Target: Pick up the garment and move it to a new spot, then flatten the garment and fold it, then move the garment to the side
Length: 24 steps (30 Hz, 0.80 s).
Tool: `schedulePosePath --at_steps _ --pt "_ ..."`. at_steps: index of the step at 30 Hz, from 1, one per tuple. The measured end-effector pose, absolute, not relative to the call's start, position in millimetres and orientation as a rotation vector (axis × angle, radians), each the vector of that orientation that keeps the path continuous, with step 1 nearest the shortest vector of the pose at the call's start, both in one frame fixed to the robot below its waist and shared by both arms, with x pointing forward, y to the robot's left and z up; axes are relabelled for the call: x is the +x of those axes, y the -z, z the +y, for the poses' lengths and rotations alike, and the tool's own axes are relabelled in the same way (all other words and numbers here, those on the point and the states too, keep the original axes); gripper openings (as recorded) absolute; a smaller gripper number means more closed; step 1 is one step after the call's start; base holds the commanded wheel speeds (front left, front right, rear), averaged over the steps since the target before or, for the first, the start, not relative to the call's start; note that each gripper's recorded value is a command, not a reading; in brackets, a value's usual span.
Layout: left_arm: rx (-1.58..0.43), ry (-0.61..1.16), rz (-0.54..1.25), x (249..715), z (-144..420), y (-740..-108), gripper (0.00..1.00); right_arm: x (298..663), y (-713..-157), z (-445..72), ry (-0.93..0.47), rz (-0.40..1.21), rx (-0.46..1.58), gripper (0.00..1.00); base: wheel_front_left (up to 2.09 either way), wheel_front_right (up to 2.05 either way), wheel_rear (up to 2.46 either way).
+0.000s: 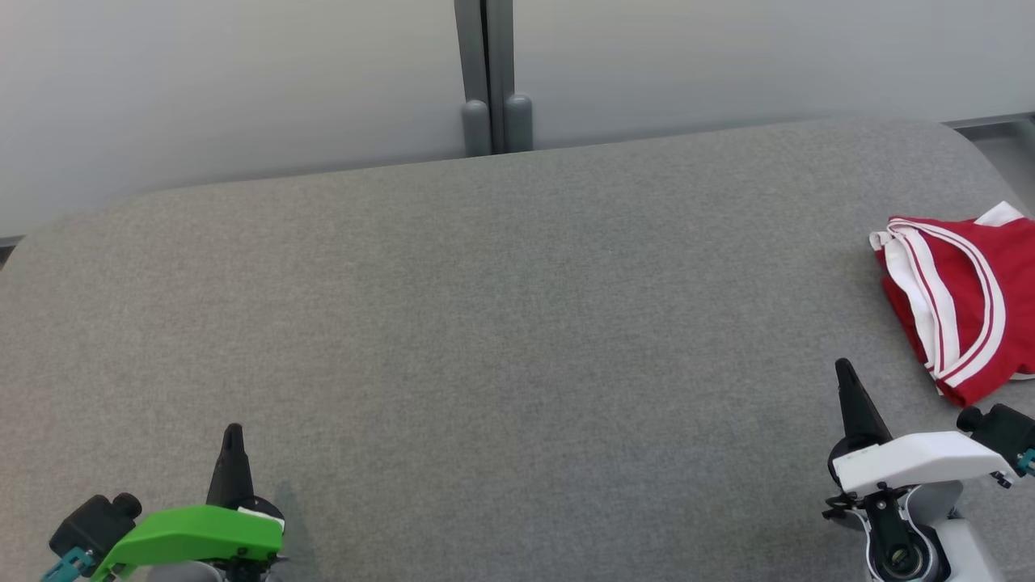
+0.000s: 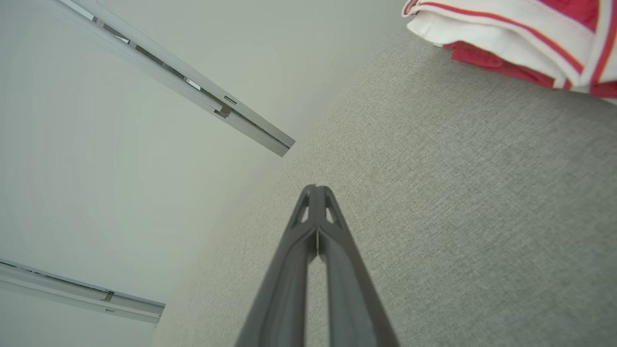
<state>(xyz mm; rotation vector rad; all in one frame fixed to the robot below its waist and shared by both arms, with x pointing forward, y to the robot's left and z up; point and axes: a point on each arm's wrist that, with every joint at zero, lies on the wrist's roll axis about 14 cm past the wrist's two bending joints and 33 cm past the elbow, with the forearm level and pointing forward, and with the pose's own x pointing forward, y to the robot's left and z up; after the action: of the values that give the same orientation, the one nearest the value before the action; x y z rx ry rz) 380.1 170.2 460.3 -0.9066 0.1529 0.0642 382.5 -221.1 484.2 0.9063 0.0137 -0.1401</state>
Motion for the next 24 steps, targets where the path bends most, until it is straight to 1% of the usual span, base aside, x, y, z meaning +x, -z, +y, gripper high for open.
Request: schedulePosePath --at_steps 24 --pt "-1.162 -0.07 0.121 384.4 179.5 -473.7 0.0 386.6 -492.2 -215.0 0.107 0.005 1.16 0.0 0.0 0.0 0.0"
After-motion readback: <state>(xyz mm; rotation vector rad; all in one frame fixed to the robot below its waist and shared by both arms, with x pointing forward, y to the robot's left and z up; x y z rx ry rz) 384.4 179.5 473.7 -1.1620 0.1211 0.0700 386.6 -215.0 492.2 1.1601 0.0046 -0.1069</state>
